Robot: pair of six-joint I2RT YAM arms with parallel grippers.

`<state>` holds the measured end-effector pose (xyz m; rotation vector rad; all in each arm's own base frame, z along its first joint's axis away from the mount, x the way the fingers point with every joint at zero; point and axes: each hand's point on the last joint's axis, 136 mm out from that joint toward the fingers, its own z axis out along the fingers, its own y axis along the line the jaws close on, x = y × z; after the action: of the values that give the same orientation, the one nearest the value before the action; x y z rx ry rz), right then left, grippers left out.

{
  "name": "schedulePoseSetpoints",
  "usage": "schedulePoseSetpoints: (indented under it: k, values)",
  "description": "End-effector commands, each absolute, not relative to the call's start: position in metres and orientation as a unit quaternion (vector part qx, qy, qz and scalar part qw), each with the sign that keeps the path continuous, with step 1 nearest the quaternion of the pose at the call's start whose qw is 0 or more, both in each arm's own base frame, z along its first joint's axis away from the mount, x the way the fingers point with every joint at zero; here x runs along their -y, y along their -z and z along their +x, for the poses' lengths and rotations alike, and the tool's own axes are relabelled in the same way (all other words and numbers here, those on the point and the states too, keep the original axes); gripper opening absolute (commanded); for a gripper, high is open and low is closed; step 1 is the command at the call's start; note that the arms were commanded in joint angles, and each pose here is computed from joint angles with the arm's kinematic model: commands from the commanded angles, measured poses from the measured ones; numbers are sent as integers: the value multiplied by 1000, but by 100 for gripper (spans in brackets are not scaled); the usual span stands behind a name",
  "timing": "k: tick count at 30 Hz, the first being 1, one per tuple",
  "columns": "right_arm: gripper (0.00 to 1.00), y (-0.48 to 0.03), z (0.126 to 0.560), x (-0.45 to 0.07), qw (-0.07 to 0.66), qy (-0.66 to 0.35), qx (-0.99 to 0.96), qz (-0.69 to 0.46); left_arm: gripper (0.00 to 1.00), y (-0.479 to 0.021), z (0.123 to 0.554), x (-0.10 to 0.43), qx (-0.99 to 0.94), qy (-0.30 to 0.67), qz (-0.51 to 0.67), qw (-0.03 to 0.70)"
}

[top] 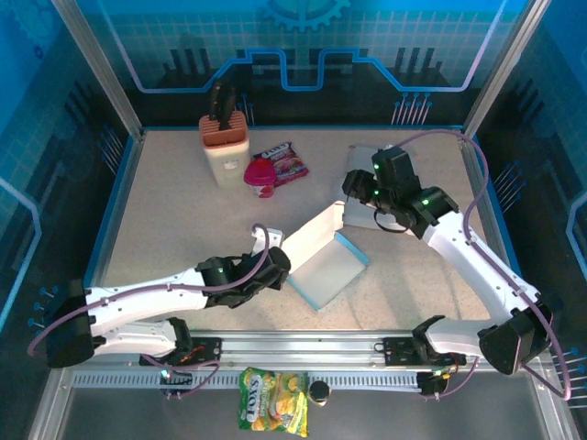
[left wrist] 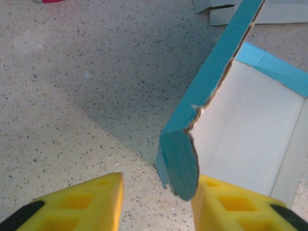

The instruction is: Fold the paper box

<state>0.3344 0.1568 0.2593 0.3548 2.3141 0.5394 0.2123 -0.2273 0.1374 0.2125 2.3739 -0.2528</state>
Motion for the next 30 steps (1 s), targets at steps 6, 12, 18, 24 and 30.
schedulePoseSetpoints:
  k: [6, 12, 18, 24, 30]
  values:
    - [60, -250, 331, -164, 342, -242, -906, 53, 27, -139, 224, 228, -925, 67, 86, 363]
    - [61, -241, 331, -168, 326, -229, -917, 15, 12, -140, 233, 217, -927, 47, 91, 361]
    - [67, -234, 327, -171, 347, -220, -910, -52, 0, -153, 246, 206, -917, 55, 155, 363]
    - [68, -227, 327, -185, 374, -235, -887, -134, 0, -158, 270, 188, -913, 55, 206, 348]
    - [67, -202, 325, -192, 374, -229, -880, -180, 0, -153, 294, 175, -909, 38, 226, 348]
